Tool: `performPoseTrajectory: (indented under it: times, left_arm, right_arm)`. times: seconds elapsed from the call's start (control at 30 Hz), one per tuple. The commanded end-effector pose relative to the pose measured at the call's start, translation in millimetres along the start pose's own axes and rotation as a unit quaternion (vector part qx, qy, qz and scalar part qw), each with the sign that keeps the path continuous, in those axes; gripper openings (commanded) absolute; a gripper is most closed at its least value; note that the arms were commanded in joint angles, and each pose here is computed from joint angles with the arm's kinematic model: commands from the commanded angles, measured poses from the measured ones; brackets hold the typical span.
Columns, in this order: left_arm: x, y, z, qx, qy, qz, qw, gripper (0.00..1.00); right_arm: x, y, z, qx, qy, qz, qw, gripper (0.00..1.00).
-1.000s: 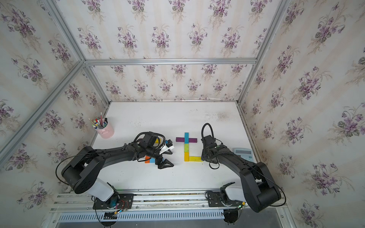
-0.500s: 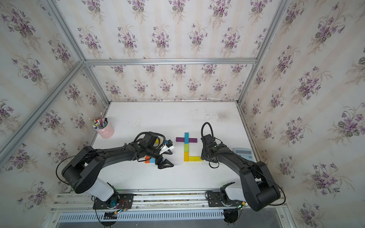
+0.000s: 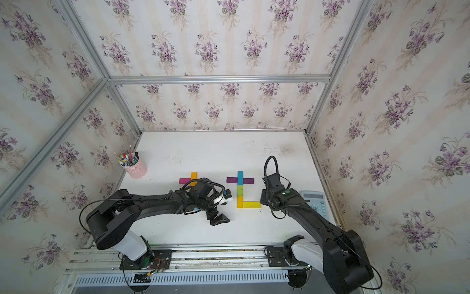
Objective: Assemble the letter t with building blocks
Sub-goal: Adjust the building block at the center of the board.
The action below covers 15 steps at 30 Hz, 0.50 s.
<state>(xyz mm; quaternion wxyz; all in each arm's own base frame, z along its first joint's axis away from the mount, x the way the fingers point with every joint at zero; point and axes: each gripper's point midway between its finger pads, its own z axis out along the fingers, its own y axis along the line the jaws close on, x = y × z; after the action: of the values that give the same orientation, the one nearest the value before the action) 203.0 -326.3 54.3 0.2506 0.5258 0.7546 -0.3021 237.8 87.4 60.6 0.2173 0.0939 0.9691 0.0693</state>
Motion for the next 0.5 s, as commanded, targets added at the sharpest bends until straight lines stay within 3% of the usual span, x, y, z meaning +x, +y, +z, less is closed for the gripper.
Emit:
performPoseTrajectory:
  times: [0.0, 0.07, 0.13, 0.27, 0.37, 0.47]
  left_arm:
    - [-23.1, 13.6, -8.9, -0.089, -0.033, -0.001, 0.995, 1.00]
    - [-35.8, 9.8, -16.6, -0.112, -0.062, 0.004, 0.992, 1.00]
    - [-49.4, 12.5, -25.2, -0.127, -0.103, -0.026, 0.986, 1.00]
    - [-63.1, 6.3, -37.2, -0.113, -0.154, -0.051, 0.980, 1.00]
    - [-68.7, 3.1, -38.3, -0.099, -0.141, -0.068, 0.983, 1.00]
    - [-62.1, 6.2, -39.4, -0.110, -0.063, -0.099, 0.987, 1.00]
  right_arm:
    - [-9.2, 9.2, -3.9, -0.020, -0.016, -0.022, 0.999, 0.55]
    - [-11.8, 14.3, -3.4, -0.031, -0.020, -0.030, 0.999, 0.56]
    - [-15.4, 19.5, -4.5, -0.043, -0.027, -0.034, 0.998, 0.56]
    - [-24.8, 23.6, -9.3, -0.054, -0.052, -0.037, 0.997, 0.56]
    - [-28.0, 26.1, -10.5, -0.056, -0.055, -0.042, 0.996, 0.56]
    - [-27.1, 25.3, -8.4, -0.052, -0.051, -0.050, 0.996, 0.56]
